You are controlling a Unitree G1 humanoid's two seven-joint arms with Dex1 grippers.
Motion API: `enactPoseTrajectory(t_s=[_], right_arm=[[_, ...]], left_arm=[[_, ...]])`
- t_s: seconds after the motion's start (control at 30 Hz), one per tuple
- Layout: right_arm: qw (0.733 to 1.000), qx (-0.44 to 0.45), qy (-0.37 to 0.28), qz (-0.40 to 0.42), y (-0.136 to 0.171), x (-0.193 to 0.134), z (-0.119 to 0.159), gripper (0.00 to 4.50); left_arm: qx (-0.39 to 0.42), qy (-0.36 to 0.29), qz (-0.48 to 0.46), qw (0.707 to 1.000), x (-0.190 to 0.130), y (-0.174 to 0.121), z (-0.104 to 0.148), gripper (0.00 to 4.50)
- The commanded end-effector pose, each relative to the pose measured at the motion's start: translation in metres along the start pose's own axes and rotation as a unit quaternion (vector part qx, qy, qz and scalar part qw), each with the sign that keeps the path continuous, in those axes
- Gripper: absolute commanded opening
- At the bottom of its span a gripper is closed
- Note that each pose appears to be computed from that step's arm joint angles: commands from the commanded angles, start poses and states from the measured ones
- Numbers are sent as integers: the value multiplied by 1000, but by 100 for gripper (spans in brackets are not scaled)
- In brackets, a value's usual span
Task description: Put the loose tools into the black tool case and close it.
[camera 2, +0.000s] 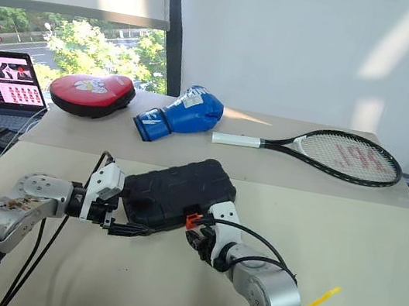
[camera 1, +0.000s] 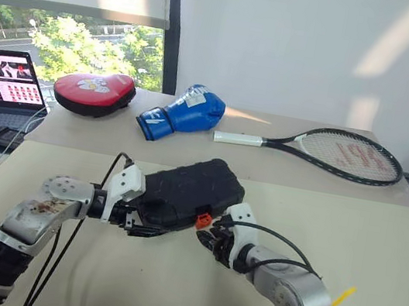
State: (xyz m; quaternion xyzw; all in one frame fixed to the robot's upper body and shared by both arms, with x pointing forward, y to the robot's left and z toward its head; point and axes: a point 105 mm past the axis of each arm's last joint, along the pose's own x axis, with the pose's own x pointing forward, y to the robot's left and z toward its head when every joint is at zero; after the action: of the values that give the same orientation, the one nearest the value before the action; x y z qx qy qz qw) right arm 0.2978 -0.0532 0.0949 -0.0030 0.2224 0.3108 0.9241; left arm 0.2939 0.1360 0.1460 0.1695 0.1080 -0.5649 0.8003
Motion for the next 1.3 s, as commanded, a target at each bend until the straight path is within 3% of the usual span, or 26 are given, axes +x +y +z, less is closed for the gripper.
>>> enactPoseTrajectory(t_s=[0.03,0.27,0.37,0.5,0.53,1.0,1.1,1.3], right_arm=[[999,-7,-35,-8,-2,-1,15,211],[998,-15,-54,15,6,0,23,211],[998,-21,-61,21,8,-3,25,289],[998,-15,-60,29,11,-5,23,432],[998,-15,-61,17,8,-4,23,446],[997,-17,-68,-13,2,8,17,446],[997,-19,-79,-14,1,11,19,374],[993,-25,-113,-7,5,7,30,168]], left_arm=[[11,0,6,1000,-3,2,4,422],[11,0,5,1000,-2,2,5,422],[11,0,4,1000,-2,2,5,422],[10,0,3,1000,-1,2,5,422],[10,0,2,1000,-1,1,5,422],[10,0,3,1000,-1,2,7,422],[11,2,5,1000,0,3,6,422],[10,3,8,1000,1,3,5,422]])
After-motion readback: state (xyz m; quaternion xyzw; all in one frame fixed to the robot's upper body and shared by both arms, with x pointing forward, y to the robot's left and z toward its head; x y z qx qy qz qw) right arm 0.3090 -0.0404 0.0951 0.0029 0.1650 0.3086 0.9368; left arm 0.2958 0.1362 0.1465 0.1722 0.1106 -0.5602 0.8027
